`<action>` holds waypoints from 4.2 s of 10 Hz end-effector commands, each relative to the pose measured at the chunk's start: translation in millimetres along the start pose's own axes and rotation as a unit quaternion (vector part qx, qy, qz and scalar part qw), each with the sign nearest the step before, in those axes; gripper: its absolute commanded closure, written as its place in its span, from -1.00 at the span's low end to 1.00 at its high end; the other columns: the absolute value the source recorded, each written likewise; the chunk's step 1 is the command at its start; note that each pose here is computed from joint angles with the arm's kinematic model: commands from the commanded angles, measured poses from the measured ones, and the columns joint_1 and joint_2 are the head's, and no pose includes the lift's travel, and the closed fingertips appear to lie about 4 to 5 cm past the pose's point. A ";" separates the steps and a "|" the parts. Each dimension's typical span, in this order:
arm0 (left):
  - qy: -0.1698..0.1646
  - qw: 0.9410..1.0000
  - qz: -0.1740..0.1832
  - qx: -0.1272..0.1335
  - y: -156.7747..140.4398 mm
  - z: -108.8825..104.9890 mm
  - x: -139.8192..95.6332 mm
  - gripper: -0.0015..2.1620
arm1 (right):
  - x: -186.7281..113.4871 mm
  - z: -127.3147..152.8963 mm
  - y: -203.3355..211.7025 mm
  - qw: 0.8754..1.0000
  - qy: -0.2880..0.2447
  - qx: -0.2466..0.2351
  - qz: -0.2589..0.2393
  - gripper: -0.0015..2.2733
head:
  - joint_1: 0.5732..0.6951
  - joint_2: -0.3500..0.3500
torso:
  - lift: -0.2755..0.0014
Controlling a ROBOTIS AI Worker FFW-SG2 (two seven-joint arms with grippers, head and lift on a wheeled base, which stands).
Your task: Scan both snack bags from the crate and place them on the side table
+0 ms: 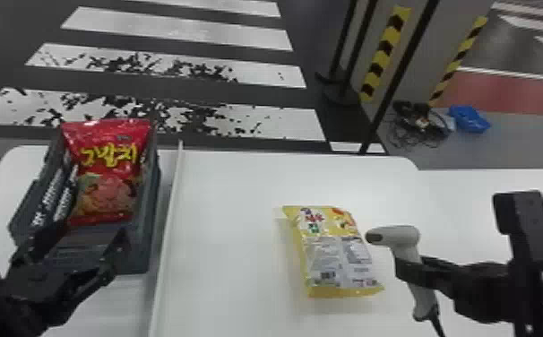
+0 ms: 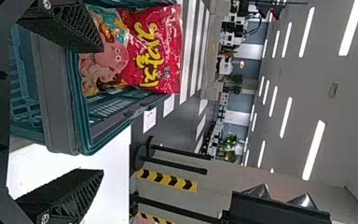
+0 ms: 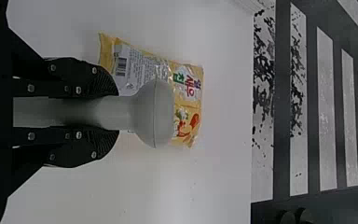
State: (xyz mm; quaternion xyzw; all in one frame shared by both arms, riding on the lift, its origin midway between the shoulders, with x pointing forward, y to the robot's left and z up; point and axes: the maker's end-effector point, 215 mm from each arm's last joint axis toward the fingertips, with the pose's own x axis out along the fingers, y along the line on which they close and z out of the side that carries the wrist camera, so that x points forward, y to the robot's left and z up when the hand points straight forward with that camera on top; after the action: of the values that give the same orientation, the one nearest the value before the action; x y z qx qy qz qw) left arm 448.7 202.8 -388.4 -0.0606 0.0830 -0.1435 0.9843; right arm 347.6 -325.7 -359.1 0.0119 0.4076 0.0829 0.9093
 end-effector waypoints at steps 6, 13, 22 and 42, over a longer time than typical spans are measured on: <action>0.000 1.000 -0.001 -0.005 0.3 -2.0 -0.3 -0.93 | -11.4 -10.7 67.8 0.998 -0.002 -0.032 0.051 0.98 | 1.00 -0.31 | 0.30; 0.001 1.000 -0.001 -0.006 0.0 -3.6 -1.2 -0.93 | 13.4 -52.6 83.1 0.999 0.040 0.008 0.036 0.98 | 1.00 -0.18 | 0.30; 0.008 1.000 -0.008 -0.009 -7.9 -12.5 1.9 -0.93 | 50.8 -82.5 87.2 0.995 0.079 0.061 0.006 0.98 | 1.00 -0.19 | 0.30; 0.011 1.000 -0.005 -0.008 -4.6 -16.1 0.8 -0.92 | 62.9 -70.8 -92.4 0.983 0.099 0.102 -0.116 0.98 | 1.00 -0.70 | 0.30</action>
State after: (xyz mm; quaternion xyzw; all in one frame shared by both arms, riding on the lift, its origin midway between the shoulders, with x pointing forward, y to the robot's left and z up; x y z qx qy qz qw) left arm 445.5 197.4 -403.3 -0.0665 0.0948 -0.1480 0.9822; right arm 349.0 -401.7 -453.7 0.0450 0.4908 -0.0596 0.8681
